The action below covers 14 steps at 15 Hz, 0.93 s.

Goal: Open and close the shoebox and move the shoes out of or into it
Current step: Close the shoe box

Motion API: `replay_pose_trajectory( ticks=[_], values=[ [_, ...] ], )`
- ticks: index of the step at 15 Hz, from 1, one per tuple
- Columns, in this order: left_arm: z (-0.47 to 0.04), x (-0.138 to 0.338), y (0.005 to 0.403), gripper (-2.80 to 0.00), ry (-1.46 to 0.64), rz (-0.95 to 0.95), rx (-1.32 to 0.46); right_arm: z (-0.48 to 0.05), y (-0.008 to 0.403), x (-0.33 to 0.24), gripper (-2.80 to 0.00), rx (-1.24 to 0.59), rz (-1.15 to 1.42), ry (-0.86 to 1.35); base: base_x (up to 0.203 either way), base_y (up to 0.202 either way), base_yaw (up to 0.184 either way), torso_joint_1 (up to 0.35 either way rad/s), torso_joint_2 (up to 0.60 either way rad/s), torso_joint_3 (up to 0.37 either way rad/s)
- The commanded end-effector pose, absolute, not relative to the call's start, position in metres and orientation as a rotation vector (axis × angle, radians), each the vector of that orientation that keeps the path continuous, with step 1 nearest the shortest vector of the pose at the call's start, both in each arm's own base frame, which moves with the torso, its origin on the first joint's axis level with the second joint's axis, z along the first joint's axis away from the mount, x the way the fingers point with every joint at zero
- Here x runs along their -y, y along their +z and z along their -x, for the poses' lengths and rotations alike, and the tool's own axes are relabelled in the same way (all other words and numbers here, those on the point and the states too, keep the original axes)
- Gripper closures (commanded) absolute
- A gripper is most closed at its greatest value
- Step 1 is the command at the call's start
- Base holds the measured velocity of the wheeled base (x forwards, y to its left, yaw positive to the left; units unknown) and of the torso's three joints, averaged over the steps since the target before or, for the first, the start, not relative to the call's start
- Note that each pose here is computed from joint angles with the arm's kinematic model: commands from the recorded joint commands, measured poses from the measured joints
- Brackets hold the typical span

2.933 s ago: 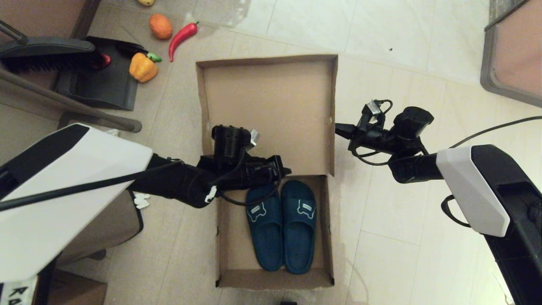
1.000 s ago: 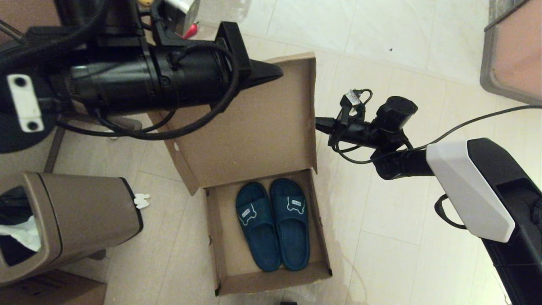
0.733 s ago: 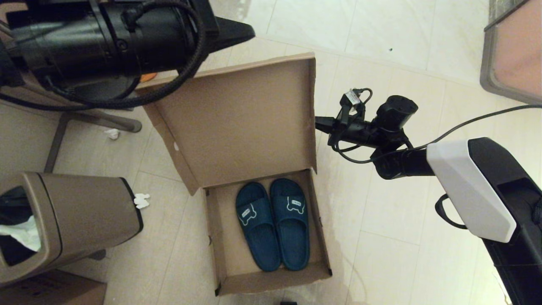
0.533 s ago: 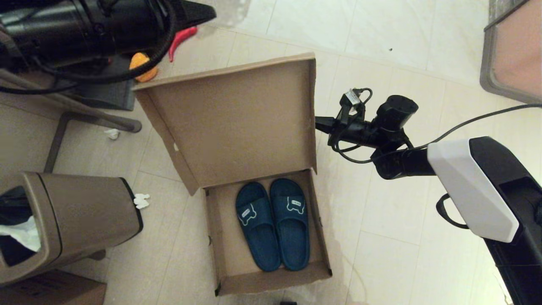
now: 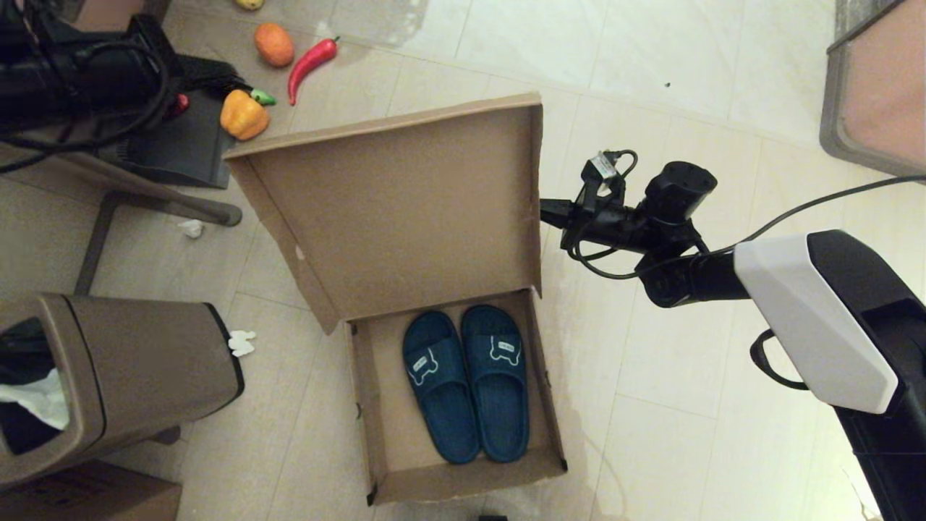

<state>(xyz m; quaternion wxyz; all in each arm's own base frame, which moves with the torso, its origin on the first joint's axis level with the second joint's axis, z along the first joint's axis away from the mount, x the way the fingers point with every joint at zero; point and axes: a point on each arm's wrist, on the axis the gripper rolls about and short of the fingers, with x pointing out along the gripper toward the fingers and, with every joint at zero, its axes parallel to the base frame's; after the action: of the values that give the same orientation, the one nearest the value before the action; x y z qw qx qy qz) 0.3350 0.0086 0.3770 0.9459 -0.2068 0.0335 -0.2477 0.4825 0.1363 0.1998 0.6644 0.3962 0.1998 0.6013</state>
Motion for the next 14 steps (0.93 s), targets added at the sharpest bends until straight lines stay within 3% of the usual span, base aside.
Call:
replay_pose_trajectory(
  ticks=[1,4,9,14],
  values=[
    [-0.355,-0.022,0.349,0.00,-0.473,0.533,-0.171,-0.481,0.199,-0.137,0.00,-0.460,-0.897,1.364,0.000,0.000,0.000,0.000,0.00,0.000],
    [-0.378,-0.037,0.313,0.00,-0.475,0.797,-0.338,-0.480,0.194,-0.137,0.00,-0.463,-0.900,1.361,0.000,0.000,0.000,0.000,0.00,0.000],
    [-0.400,-0.039,0.285,0.00,-0.485,0.854,-0.422,-0.480,0.195,-0.137,0.00,-0.464,-0.898,1.362,0.000,0.000,0.000,0.000,0.00,0.000],
    [-0.409,-0.024,0.291,0.00,-0.547,1.000,-0.435,-0.479,0.197,-0.136,0.00,-0.463,-0.899,1.361,0.000,0.000,0.000,0.000,0.00,0.000]
  ],
)
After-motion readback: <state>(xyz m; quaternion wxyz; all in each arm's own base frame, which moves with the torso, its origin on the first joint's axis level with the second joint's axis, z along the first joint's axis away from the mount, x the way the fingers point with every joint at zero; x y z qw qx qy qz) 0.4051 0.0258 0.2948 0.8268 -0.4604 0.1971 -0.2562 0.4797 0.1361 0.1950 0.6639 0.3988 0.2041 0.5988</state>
